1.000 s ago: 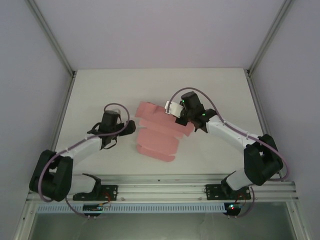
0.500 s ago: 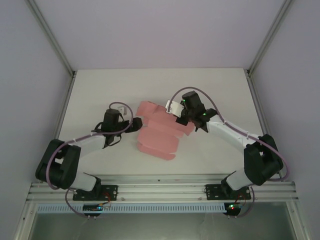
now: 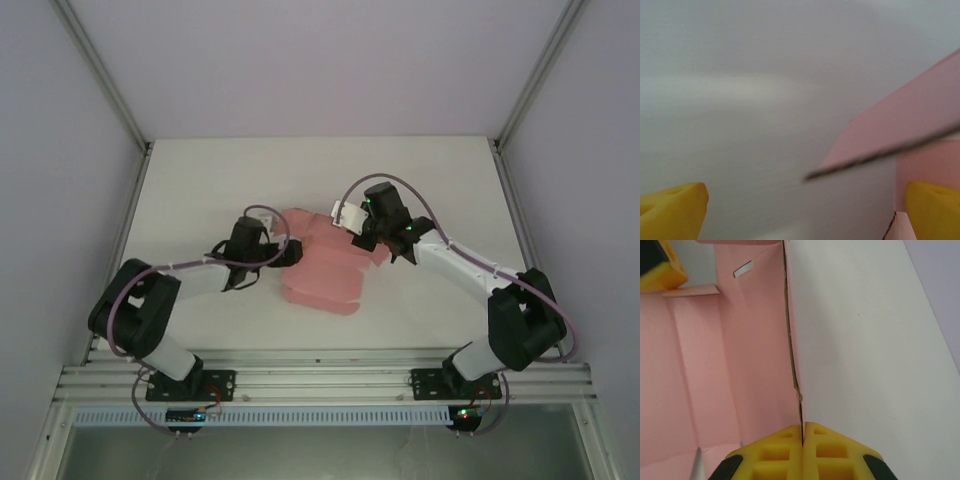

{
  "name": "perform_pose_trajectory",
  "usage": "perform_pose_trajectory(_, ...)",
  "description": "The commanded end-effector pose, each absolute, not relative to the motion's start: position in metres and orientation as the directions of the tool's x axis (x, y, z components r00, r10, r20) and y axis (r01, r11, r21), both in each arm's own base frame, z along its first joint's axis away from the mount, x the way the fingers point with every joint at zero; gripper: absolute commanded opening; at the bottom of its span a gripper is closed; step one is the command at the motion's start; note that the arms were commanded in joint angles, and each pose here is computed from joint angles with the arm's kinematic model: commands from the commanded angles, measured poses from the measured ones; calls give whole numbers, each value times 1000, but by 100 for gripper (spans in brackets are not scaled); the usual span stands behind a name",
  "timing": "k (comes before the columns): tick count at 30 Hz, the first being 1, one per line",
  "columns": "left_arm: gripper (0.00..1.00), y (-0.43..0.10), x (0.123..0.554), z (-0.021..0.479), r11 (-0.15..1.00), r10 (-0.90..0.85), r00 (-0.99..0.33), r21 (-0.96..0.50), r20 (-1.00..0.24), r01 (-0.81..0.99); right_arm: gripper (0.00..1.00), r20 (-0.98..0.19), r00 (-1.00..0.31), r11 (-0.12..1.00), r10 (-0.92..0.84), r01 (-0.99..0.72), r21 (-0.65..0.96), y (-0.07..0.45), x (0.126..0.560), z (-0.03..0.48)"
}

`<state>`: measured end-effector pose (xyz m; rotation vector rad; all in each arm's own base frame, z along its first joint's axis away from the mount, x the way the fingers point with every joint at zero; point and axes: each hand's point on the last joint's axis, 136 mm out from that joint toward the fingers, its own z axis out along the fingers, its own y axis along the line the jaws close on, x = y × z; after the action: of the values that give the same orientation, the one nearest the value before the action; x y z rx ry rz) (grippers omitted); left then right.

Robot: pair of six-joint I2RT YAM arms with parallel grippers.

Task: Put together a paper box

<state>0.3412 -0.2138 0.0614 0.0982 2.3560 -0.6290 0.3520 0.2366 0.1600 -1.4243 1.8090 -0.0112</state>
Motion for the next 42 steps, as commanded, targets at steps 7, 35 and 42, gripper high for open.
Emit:
perform_pose_trajectory(7, 100, -209, 366, 59, 988, -29, -712, -127, -702, 85, 0, -602, 8, 321, -799, -841, -436, 249, 343, 169)
perform_pose_trajectory(35, 99, -134, 332, 128, 955, -233, -671, -295, -704, -23, 0, -417, -54, 356, -907, -624, -695, 241, 378, 162)
perform_pose_trajectory(42, 100, -88, 337, 124, 913, -368, -644, -393, -671, -113, 0, -345, -34, 301, -938, -575, -761, 256, 370, 143)
